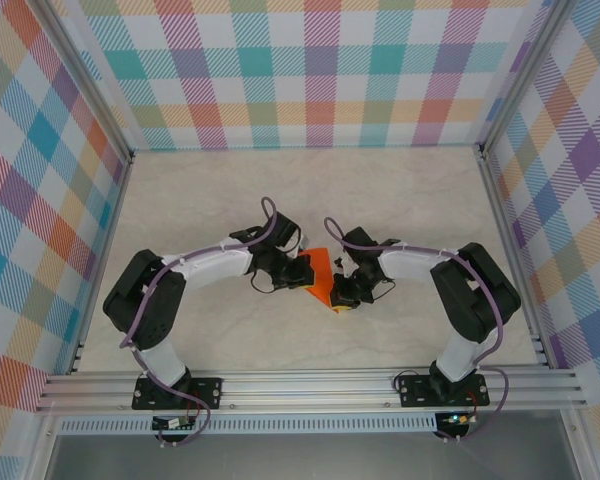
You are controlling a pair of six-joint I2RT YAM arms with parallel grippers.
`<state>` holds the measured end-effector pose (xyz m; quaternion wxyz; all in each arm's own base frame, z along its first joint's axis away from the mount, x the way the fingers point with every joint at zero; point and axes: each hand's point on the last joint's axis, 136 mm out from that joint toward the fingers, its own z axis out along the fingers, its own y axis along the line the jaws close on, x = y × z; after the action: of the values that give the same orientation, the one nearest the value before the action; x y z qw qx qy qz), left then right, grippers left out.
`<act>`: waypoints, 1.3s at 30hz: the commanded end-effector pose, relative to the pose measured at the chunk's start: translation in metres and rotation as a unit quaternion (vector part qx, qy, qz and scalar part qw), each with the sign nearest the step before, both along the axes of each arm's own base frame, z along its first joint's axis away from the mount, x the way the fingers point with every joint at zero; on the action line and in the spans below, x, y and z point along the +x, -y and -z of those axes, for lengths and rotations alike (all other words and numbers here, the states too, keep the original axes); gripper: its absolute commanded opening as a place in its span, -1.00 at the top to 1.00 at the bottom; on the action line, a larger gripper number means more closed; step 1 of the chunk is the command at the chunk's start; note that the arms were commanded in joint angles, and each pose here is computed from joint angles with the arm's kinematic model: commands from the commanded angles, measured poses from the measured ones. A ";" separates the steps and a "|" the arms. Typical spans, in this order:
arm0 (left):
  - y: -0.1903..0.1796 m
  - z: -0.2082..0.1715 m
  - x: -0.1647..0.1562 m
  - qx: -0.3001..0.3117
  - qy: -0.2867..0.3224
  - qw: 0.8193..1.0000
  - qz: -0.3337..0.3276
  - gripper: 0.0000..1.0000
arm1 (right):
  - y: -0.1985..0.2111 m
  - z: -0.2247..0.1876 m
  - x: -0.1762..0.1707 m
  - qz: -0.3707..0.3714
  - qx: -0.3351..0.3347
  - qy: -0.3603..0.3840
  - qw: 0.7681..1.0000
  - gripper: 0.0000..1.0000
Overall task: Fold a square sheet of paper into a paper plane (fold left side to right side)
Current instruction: Third fold the triangle at the center of the table.
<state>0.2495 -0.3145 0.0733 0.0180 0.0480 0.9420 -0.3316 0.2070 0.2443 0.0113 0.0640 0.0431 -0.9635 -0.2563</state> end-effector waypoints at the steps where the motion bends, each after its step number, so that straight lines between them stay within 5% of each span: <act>1: 0.017 0.006 -0.015 -0.020 -0.017 0.999 0.020 1.00 | 0.026 0.029 -0.016 0.007 -0.072 -0.027 0.997 0.88; 24: 0.042 0.041 -0.017 -0.014 -0.039 0.999 0.031 1.00 | 0.024 0.028 -0.016 0.002 -0.069 -0.029 0.997 0.89; 39: 0.006 0.063 -0.005 0.067 -0.028 0.997 0.012 1.00 | 0.030 0.029 -0.019 -0.003 -0.083 -0.030 0.996 0.89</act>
<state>0.2402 -0.3379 0.0206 -0.0174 0.0561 0.9492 -0.3091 0.2066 0.2439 0.0113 0.0643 0.0447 -0.9636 -0.2554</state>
